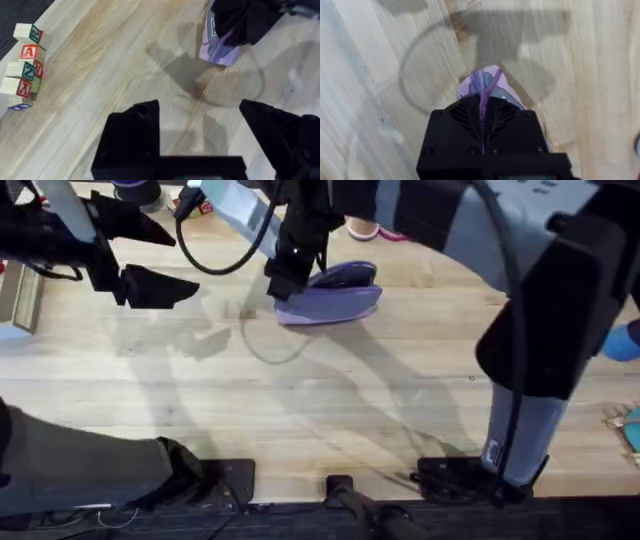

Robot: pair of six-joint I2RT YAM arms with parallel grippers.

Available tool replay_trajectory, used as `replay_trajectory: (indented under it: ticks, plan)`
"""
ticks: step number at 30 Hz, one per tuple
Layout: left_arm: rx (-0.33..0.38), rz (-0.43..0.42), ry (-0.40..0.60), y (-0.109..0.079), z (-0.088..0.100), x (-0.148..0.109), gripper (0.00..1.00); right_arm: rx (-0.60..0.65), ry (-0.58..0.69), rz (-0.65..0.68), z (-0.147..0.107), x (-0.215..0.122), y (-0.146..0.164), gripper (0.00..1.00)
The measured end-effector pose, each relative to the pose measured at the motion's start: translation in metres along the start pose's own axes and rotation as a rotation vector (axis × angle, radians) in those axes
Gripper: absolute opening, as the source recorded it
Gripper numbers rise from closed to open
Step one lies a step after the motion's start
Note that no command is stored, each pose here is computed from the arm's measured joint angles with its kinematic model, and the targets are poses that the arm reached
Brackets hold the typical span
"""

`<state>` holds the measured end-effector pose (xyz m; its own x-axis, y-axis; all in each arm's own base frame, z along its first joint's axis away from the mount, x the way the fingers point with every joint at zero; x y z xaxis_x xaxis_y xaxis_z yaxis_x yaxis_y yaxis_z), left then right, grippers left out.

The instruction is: Unzip the bag, pick up the pens from the table one at a time and place them inside, then zip the bag closed.

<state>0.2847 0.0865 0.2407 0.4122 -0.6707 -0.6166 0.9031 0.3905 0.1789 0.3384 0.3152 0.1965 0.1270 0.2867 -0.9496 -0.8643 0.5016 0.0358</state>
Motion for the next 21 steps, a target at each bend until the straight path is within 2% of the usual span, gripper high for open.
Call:
replay_trajectory:
  ticks: [9, 21]
  plan:
    - [0.014, -0.014, -0.029, 0.000, 0.006, 0.005, 0.993, 0.003, -0.080, -0.047, 0.002, -0.042, -0.001, 0.032]
    - [0.041, -0.182, -0.123, -0.002, 0.015, 0.058, 0.994, 0.037, -0.100, -0.050, 0.002, -0.053, 0.001, 0.032]
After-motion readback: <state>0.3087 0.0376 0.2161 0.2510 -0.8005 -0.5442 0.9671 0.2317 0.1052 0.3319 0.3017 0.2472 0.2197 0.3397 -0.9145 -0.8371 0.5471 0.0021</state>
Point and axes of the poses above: each hand's point on the last joint's axis, 136 mm out from that joint toward the fingers, its own x axis out along the fingers, its own y axis along the line the jaws close on, z = x × y, the point moved 9 cm from there along -x, back along the fingers, and after that the axes turned 13 degrees about x, right-handed, at the moved point
